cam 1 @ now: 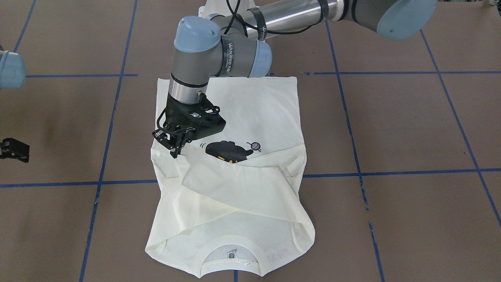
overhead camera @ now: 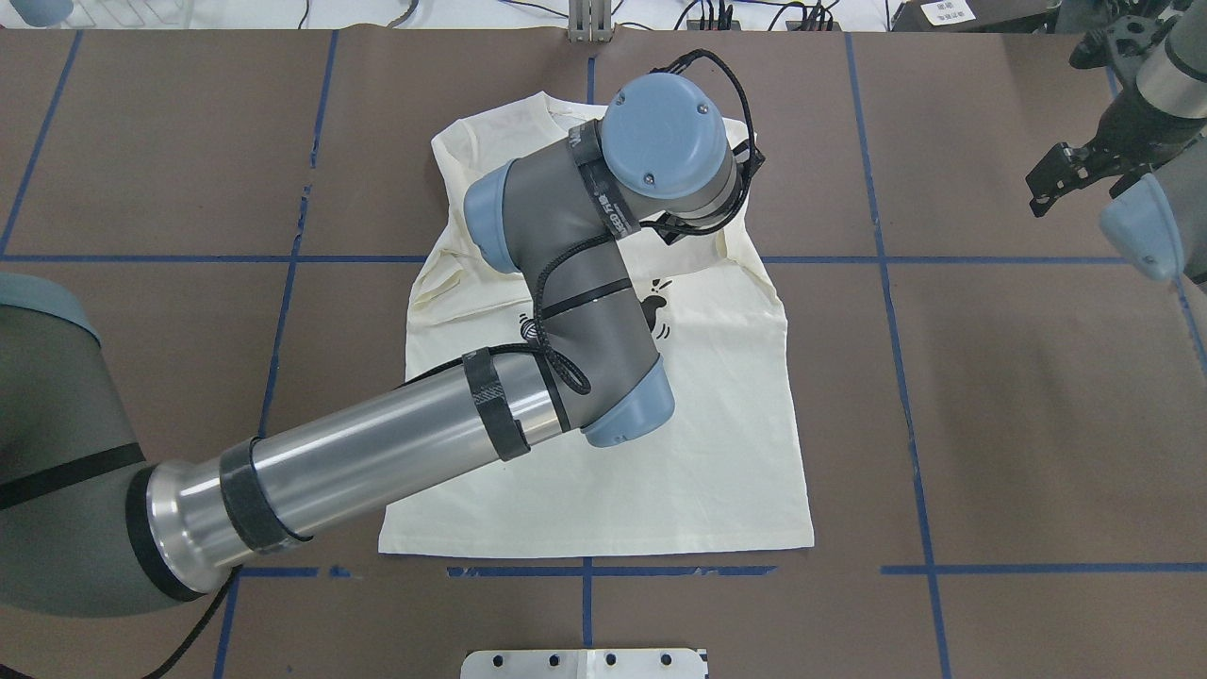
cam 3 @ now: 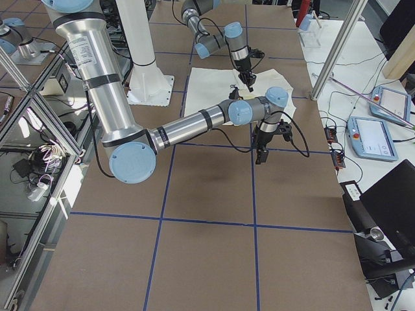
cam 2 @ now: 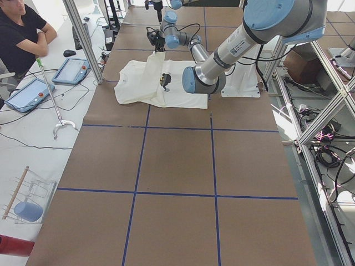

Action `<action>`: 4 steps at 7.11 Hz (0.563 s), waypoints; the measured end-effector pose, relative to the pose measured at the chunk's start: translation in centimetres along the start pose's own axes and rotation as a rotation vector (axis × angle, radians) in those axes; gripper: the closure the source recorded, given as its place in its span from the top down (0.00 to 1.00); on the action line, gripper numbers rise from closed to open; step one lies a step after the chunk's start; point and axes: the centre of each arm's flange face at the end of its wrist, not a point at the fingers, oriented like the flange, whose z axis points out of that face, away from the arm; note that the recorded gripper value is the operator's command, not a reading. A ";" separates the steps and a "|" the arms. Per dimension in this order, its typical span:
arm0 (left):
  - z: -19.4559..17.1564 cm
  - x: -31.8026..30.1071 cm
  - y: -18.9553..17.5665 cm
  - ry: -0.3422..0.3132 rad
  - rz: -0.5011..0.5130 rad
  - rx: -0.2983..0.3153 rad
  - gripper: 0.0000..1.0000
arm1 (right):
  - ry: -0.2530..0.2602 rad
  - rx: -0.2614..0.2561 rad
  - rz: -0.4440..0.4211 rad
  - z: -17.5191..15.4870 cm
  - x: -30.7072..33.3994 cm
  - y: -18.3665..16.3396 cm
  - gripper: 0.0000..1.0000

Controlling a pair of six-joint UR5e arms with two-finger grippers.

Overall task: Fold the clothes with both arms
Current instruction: 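Fold the held sleeve across the shirt body toward the right arm's side, then release the sleeve with the left gripper while the right gripper moves to the hem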

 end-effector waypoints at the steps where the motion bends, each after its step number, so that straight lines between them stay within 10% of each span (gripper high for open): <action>1: 1.6 0.2 2.4 0.016 0.000 0.003 1.00 | -0.003 0.006 -0.004 0.2 0.0 -0.2 1.00; 4: 2.3 -0.4 5.4 0.049 0.106 -0.022 1.00 | -0.027 0.032 -0.029 0.8 0.0 -0.8 1.00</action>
